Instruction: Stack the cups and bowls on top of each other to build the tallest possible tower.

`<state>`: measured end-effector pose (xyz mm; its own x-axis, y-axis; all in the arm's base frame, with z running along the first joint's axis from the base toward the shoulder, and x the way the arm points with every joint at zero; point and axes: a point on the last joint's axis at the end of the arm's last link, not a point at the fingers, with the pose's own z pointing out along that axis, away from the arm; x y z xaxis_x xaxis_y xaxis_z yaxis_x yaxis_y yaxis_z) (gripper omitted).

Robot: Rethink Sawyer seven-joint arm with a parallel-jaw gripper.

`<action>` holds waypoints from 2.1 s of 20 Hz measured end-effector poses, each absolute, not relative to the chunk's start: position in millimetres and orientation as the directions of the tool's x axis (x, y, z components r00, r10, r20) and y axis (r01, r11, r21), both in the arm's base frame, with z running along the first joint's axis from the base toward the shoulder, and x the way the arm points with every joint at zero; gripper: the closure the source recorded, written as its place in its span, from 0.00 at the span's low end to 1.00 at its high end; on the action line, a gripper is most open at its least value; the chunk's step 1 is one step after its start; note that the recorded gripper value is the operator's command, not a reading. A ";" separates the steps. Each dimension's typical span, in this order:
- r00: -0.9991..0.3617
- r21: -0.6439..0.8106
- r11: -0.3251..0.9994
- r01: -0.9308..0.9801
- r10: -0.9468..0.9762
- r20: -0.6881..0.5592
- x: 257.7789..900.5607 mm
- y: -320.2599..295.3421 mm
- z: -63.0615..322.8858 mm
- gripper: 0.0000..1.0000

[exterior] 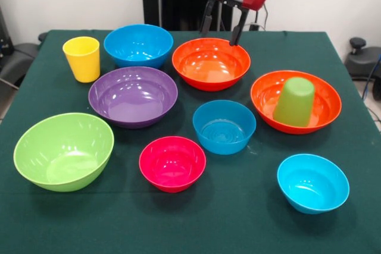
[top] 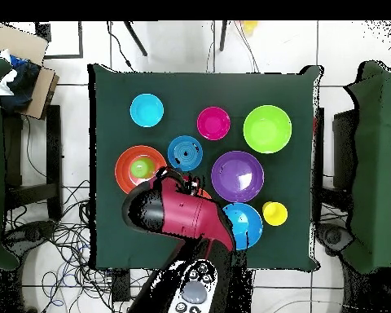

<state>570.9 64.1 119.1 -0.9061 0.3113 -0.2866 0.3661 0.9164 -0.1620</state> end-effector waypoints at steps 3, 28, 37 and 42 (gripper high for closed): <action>-0.903 -0.162 0.918 0.361 0.302 -0.306 572.1 63.8 116.1 0.00; -0.916 -0.189 0.924 0.332 0.267 -0.299 554.7 68.3 74.4 0.00; -0.924 -0.195 0.929 0.313 0.251 -0.287 549.8 77.3 68.2 0.00; -0.926 -0.196 0.931 0.308 0.246 -0.287 549.2 80.2 68.2 0.00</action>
